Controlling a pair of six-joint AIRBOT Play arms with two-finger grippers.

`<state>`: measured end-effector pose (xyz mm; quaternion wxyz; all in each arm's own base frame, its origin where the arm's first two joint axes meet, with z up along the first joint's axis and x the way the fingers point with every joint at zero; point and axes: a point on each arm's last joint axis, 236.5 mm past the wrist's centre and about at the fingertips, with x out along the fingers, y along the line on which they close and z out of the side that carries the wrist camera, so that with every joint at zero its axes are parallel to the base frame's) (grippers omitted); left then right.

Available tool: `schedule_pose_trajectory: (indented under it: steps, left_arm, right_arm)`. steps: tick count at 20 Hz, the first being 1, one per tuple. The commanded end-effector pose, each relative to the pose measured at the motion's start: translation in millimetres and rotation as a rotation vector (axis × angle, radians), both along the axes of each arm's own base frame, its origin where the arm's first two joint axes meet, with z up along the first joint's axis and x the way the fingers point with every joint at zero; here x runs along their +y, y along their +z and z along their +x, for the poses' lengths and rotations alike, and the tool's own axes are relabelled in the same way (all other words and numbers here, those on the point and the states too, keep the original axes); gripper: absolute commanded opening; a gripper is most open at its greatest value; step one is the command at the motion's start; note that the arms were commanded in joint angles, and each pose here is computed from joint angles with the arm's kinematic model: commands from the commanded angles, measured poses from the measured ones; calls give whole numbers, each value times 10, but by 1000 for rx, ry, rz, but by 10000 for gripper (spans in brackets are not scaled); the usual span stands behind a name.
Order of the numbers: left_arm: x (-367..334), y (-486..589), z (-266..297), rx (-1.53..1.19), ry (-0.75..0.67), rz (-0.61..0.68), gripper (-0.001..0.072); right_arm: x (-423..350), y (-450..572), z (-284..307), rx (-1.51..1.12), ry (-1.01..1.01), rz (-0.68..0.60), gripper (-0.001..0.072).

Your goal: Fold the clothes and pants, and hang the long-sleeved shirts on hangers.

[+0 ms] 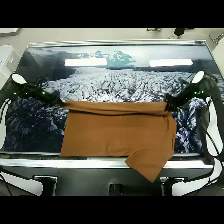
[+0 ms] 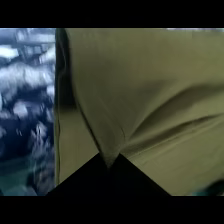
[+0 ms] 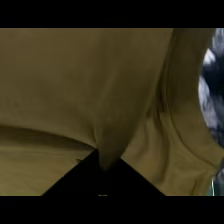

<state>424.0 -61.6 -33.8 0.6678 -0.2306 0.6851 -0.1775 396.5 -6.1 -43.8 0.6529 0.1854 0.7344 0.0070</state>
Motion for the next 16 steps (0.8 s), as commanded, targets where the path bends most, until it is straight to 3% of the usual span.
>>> schedule_pose_trajectory:
  steps: [1,16]
  left_arm:
    - [-59,-74,-418,151,-69,-33,22]
    - [-54,-387,-727,267,-90,-14,21]
  right_arm:
    - [26,-120,-341,145,22,19,37]
    - [-74,-206,-477,232,-26,-34,38]
